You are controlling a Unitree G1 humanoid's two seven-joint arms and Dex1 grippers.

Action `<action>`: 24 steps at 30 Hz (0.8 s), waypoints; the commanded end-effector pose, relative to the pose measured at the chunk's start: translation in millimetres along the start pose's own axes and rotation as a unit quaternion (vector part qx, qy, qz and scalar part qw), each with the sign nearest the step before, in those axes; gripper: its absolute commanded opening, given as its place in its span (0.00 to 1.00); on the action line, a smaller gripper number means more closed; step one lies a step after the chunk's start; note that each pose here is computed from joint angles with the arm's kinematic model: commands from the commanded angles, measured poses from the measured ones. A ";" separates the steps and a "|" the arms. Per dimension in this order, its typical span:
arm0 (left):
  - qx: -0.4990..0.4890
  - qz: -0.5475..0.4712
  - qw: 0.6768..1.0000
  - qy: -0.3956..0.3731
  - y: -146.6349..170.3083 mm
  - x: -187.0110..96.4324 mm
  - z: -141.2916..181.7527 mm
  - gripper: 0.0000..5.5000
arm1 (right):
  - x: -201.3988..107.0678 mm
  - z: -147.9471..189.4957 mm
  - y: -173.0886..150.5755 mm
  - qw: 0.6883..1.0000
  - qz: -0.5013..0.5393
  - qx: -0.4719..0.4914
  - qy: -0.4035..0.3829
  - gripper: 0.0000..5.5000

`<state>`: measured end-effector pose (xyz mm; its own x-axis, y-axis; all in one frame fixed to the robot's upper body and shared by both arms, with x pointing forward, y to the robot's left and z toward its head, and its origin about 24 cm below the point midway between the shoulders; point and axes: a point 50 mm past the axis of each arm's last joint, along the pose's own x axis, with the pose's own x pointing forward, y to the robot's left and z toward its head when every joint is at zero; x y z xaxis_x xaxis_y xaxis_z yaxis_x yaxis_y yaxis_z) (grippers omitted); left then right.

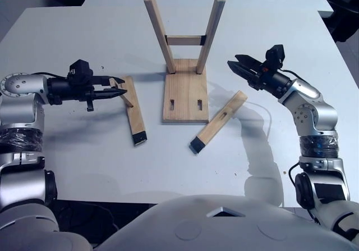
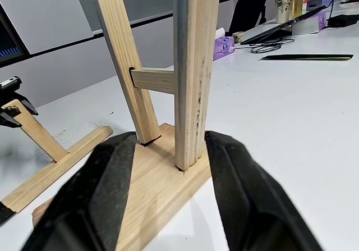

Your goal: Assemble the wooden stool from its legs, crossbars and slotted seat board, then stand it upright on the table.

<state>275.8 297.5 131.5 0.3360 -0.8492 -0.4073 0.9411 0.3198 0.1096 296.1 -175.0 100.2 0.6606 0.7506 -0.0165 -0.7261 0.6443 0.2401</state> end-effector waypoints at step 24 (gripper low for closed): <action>-0.050 0.134 0.989 0.038 -21.8 -43.7 -2.0 0.39 | -9.7 -15.1 9.8 0.998 -0.043 0.034 -0.015 0.41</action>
<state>255.3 320.9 133.4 0.5279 -0.7202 -0.4501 0.8356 0.5353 0.1235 283.7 -172.0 86.5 0.7151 0.6987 -0.0215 -0.6631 0.6877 0.2955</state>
